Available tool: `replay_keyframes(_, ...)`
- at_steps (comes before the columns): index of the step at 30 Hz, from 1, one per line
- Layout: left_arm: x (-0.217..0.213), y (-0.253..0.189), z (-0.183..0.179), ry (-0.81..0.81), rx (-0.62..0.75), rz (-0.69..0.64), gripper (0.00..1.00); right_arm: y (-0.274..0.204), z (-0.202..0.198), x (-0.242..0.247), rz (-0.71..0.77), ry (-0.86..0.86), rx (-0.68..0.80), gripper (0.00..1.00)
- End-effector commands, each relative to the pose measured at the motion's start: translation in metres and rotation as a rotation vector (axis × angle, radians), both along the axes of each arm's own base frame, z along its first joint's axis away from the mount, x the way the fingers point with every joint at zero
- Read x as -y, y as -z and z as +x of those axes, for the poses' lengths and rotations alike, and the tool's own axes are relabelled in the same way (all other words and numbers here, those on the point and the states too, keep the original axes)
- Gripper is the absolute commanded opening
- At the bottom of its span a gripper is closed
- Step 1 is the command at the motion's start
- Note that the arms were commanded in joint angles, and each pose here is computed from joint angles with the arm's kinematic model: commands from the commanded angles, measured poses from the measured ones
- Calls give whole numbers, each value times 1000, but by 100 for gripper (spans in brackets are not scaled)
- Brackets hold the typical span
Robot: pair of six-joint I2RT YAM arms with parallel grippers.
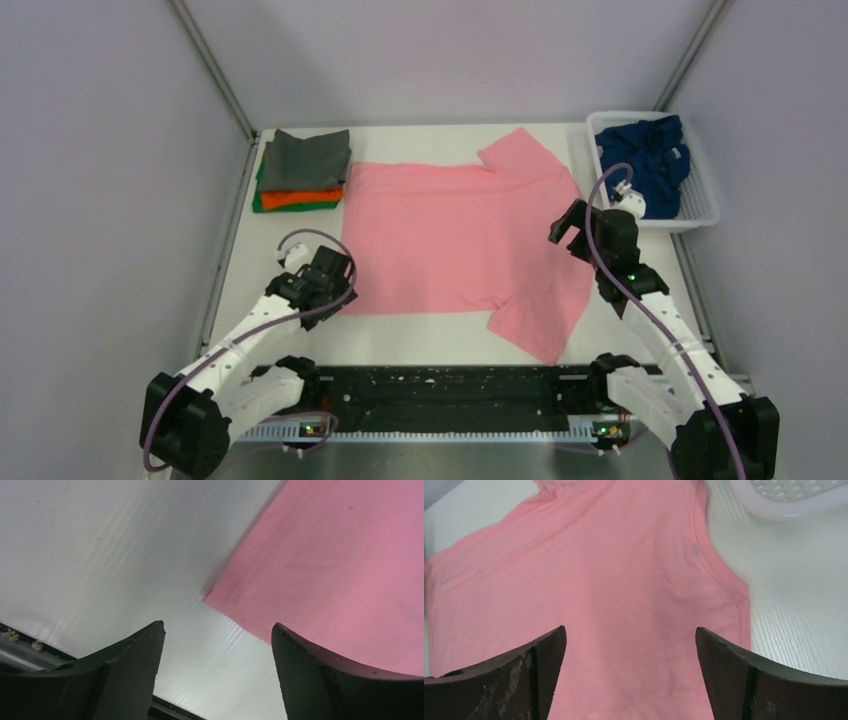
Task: Fold and stack the t-shirts
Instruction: Grab the side of the flattened tshirt closest away from the robot with both arms
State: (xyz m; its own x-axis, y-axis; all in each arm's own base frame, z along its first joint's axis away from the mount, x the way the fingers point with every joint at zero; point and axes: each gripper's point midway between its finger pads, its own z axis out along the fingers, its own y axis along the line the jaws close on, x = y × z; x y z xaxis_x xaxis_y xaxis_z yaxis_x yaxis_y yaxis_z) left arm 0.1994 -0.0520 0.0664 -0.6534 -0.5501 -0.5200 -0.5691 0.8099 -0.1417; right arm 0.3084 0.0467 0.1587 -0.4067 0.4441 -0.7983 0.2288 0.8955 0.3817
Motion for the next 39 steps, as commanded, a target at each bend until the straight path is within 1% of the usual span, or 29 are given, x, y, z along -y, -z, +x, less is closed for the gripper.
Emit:
replay_keyframes(1,-13,9,-7,-135,23,6,76,-5,-1,-2,8,-8,3,99)
replay_keyframes(2,-12,12,-8,-145,17,-1,72,-3,-1,-4,10,-14,-7,99)
replay_keyframes(5,-12,21,-7,-162,-12,12,65,5,0,-6,8,-30,-39,99)
replay_keyframes(10,-9,30,-3,-161,-65,35,58,11,0,-5,-5,-28,-68,99)
replay_keyframes(14,-7,39,0,-167,-82,42,55,10,-1,-5,-4,-26,-66,99)
replay_keyframes(23,-4,47,11,-169,-96,59,54,5,-5,-5,0,-27,-56,99)
replay_keyframes(27,-3,44,14,-168,-91,55,49,5,-6,-5,-4,-26,-58,99)
replay_keyframes(35,-8,24,11,-184,-14,26,49,6,-5,-4,-8,-25,-62,99)
replay_keyframes(39,-9,23,16,-189,18,22,49,7,-5,-3,-14,-22,-66,99)
